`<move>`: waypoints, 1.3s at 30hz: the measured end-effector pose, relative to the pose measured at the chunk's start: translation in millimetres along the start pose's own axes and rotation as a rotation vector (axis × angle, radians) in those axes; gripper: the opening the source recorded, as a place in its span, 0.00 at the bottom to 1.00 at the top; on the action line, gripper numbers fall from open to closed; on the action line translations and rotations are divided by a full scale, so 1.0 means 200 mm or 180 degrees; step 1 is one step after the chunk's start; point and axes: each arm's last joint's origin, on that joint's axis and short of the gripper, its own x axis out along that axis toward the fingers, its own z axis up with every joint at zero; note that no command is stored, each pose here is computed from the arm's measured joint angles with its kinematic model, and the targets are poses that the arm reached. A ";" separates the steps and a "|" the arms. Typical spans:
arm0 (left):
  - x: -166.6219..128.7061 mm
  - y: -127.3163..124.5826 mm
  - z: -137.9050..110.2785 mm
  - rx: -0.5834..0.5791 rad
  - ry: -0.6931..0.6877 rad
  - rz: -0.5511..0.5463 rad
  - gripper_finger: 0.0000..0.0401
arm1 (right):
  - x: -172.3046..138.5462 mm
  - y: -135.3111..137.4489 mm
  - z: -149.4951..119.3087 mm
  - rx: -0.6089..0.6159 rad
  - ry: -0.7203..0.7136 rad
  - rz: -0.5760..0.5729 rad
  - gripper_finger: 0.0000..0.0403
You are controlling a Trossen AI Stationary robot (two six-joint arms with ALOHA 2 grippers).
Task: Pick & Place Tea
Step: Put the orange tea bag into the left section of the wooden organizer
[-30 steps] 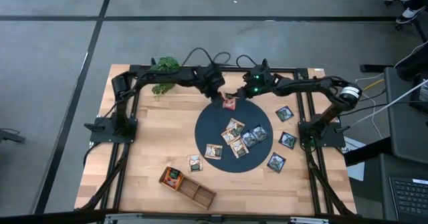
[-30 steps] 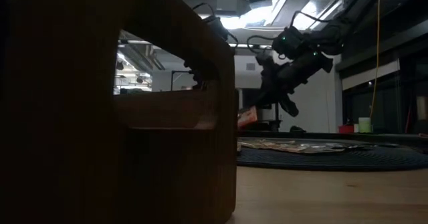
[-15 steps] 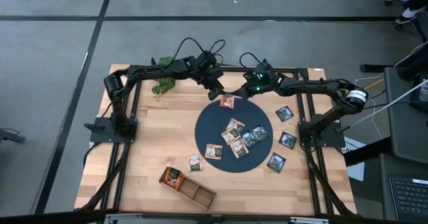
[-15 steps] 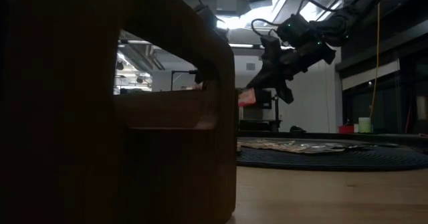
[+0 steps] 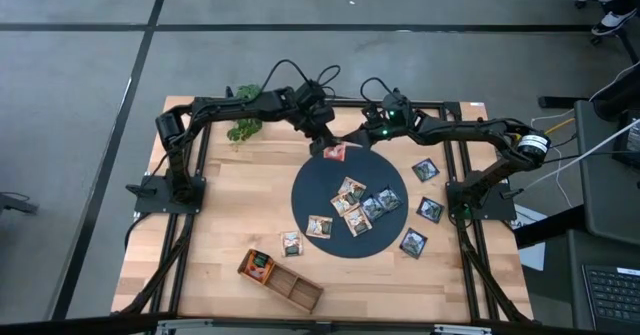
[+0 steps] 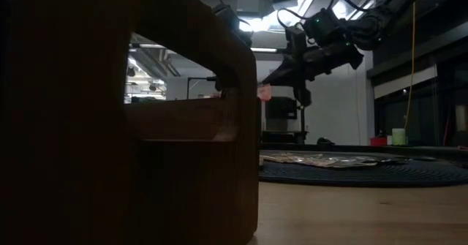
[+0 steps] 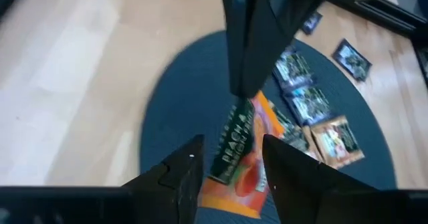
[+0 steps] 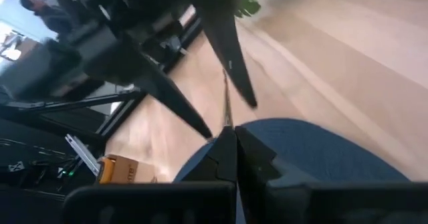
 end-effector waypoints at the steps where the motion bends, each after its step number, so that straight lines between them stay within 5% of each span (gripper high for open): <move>1: 0.00 0.00 -0.01 -0.0016 0.0033 -0.0030 0.35 | 0.00 0.00 0.00 -0.0014 -0.0004 0.0031 0.00; 14: 0.00 -0.01 0.00 -0.0013 0.0028 -0.0124 0.02 | 0.00 0.01 0.00 -0.0026 0.0027 0.0089 0.01; 23: 0.00 -0.01 -0.01 0.0044 0.0062 -0.0140 0.01 | 0.00 0.02 -0.01 0.0243 0.0158 0.0257 0.04; 31: -0.04 -0.03 -0.07 0.0215 0.0462 -0.0303 0.01 | -0.01 0.04 -0.02 0.0730 0.0530 0.0617 0.21; 39: -0.20 -0.08 -0.09 0.0710 0.0564 -0.0647 0.01 | -0.04 0.12 -0.01 0.0904 0.0215 0.0305 0.26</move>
